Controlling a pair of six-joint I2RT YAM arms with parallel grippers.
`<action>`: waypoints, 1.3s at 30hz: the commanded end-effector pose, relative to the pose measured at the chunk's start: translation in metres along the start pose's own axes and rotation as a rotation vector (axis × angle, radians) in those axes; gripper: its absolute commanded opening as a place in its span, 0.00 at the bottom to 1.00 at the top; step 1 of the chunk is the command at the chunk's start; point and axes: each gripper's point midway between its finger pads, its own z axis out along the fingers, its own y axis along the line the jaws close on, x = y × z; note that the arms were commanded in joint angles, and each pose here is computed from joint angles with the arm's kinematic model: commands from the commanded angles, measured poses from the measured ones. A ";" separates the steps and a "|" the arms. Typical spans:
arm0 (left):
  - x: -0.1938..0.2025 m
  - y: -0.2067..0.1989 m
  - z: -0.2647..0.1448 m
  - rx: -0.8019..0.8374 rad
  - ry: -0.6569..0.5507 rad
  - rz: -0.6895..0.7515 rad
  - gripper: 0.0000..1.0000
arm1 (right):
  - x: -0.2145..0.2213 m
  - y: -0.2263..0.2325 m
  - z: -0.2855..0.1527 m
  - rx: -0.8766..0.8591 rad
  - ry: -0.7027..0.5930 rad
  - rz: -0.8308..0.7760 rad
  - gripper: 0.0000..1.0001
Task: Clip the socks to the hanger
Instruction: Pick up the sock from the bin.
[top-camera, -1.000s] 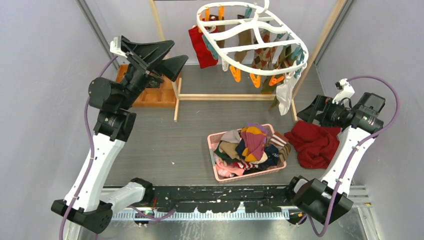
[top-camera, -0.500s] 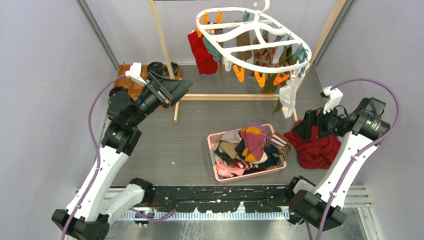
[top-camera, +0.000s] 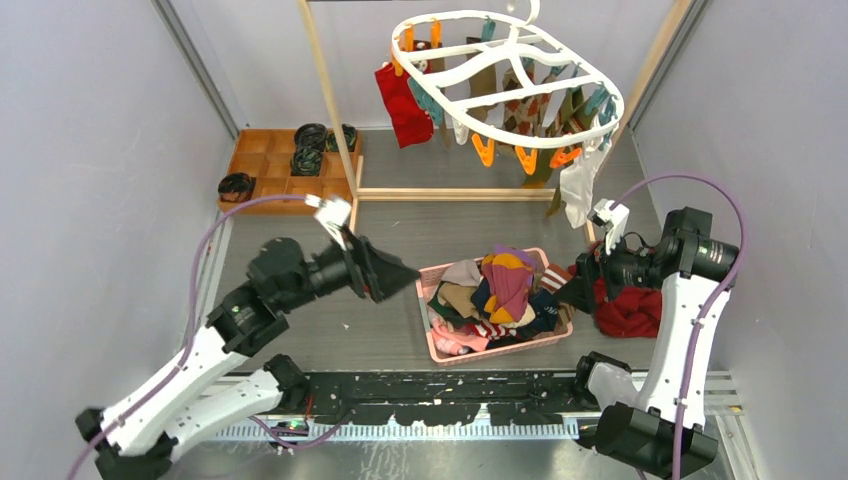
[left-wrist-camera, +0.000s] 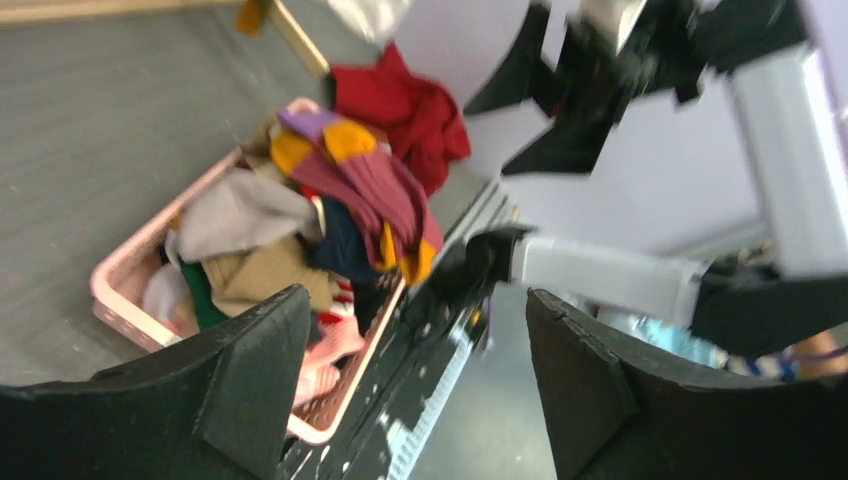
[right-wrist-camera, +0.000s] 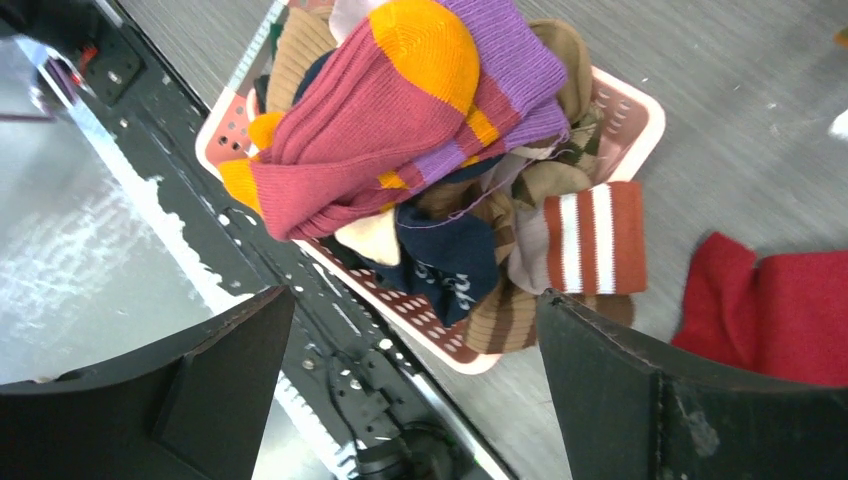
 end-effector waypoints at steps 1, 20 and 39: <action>0.043 0.009 0.028 -0.048 0.063 0.234 0.77 | -0.006 0.013 0.000 0.005 -0.043 0.166 0.97; 0.118 -0.034 0.148 -0.232 0.270 0.785 0.56 | -0.014 -0.040 0.010 0.179 -0.093 0.368 0.97; 0.161 -0.025 0.183 -0.286 0.446 0.789 0.31 | -0.013 -0.046 0.012 0.182 -0.090 0.357 0.97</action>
